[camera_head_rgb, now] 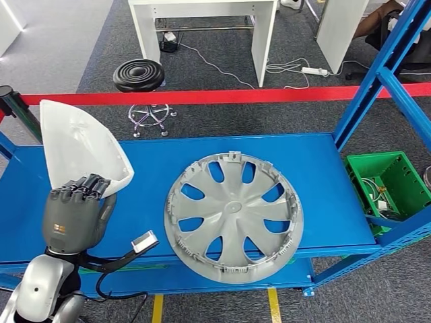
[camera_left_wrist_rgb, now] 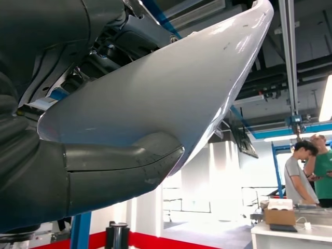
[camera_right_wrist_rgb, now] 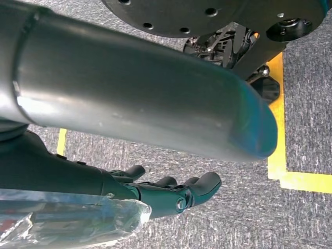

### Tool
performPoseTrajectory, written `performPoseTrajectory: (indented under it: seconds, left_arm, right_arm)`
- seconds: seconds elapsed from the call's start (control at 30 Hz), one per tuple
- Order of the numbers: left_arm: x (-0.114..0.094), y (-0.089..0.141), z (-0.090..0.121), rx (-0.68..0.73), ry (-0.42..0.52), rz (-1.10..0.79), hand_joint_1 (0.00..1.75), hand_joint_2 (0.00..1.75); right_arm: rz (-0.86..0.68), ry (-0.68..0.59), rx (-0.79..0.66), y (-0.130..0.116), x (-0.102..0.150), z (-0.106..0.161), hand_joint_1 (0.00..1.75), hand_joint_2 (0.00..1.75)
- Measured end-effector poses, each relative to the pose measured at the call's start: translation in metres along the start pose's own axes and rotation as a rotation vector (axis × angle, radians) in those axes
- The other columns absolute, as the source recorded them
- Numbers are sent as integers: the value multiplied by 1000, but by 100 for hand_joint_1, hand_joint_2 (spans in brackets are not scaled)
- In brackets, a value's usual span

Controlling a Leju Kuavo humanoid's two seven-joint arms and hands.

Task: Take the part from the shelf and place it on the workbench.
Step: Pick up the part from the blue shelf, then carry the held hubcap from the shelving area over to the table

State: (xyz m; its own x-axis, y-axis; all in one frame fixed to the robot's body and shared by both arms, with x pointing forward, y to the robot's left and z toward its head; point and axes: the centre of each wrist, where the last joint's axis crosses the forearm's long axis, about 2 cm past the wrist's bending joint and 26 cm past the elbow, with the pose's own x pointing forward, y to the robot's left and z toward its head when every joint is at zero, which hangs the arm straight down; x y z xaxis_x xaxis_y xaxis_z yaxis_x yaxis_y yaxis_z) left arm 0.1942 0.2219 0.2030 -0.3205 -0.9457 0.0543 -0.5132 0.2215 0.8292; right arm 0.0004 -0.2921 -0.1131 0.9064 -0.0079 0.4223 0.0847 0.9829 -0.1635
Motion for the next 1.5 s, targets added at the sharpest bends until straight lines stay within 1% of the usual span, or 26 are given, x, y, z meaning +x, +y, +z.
performPoseTrajectory:
  seconds: [0.63, 0.77, 1.5]
  left_arm:
    - [2, -1, 2, -9, 2, 5, 175, 175]
    - [2, -1, 2, -10, -1, 5, 175, 175]
    - [4, -2, 6, -25, -2, 11, 175, 175]
  right_arm:
    - [-3, -2, 4, 3, 1, 0, 0, 0]
    - [-6, -5, 10, 6, 3, 0, 0, 0]
    - [-6, -7, 8, 7, 5, -1, 0, 0]
